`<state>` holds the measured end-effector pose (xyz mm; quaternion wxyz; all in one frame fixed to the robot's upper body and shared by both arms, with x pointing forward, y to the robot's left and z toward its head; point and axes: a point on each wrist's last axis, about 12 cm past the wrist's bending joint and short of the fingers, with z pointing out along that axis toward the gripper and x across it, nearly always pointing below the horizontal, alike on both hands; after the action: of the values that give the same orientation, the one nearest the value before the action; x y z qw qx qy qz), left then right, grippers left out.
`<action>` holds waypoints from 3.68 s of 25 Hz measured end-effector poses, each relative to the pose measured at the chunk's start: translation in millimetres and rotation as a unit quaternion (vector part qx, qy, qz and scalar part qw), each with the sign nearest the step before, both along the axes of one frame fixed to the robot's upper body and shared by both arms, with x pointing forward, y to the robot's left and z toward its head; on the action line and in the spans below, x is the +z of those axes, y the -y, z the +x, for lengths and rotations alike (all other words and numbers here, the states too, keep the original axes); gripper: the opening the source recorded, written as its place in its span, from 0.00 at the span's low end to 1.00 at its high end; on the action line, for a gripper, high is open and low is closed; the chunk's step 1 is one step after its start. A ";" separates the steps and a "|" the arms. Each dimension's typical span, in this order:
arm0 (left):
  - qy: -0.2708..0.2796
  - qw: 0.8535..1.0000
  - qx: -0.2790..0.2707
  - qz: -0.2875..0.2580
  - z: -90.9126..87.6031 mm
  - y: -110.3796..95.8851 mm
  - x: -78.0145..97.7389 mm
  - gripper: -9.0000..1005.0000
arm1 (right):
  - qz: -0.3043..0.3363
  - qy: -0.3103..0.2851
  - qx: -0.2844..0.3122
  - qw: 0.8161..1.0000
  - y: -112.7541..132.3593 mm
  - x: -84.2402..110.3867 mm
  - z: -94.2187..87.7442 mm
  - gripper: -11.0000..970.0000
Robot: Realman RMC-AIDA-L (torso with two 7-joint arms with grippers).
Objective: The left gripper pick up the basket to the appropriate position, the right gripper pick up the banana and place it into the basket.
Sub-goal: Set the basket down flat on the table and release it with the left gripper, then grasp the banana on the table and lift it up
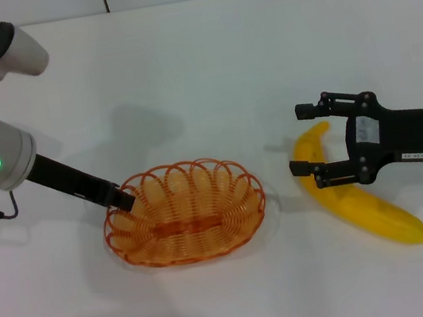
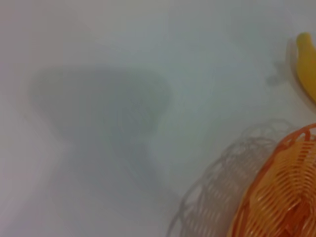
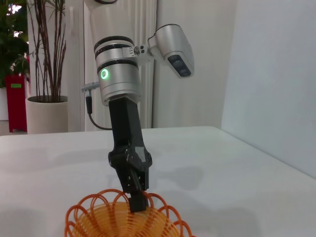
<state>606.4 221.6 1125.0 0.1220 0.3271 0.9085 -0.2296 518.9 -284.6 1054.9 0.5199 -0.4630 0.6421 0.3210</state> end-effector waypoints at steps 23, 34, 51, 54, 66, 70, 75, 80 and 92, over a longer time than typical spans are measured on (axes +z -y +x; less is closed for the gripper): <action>0.079 0.995 -0.045 -0.038 -6.4 -6.0 23.8 0.69 | 0.012 -0.002 -0.019 1.000 7.9 -1.6 -6.5 0.88; 0.192 0.971 -0.061 -0.129 -76.1 -64.5 35.6 0.85 | 0.033 0.002 -0.070 0.997 32.0 -2.4 -23.1 0.88; 0.252 0.946 -0.076 -0.190 -140.5 -130.1 -35.1 0.84 | 0.077 -0.010 -0.078 0.994 55.6 18.0 -38.8 0.88; 0.255 0.944 -0.077 -0.195 -135.7 -130.5 -34.7 0.84 | 0.076 -0.022 -0.074 0.994 62.7 32.1 -34.7 0.88; 0.278 0.935 -0.076 -0.207 -119.6 -126.9 -28.8 0.84 | -0.084 -0.198 -0.034 0.976 37.2 90.0 26.0 0.88; 0.283 0.934 -0.078 -0.206 -116.2 -128.9 -24.8 0.84 | -0.130 -0.232 -0.013 0.964 14.5 107.1 38.7 0.88; 0.286 0.931 -0.088 -0.209 -108.1 -124.1 -19.7 0.84 | -0.202 -0.291 -0.030 0.935 -3.1 107.8 45.7 0.88; 0.292 0.926 -0.102 -0.218 -99.4 -114.0 -15.7 0.84 | -0.217 -0.343 -0.077 0.911 -4.6 98.7 49.8 0.88; 0.294 0.921 -0.103 -0.232 -95.5 -111.3 -17.6 0.84 | -0.195 -0.391 -0.078 0.896 -19.5 68.3 55.4 0.88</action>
<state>510.9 332.9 1107.4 0.4320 0.4343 0.7144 -0.3382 574.3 -265.0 1123.2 0.1490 -0.3408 0.8774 0.3031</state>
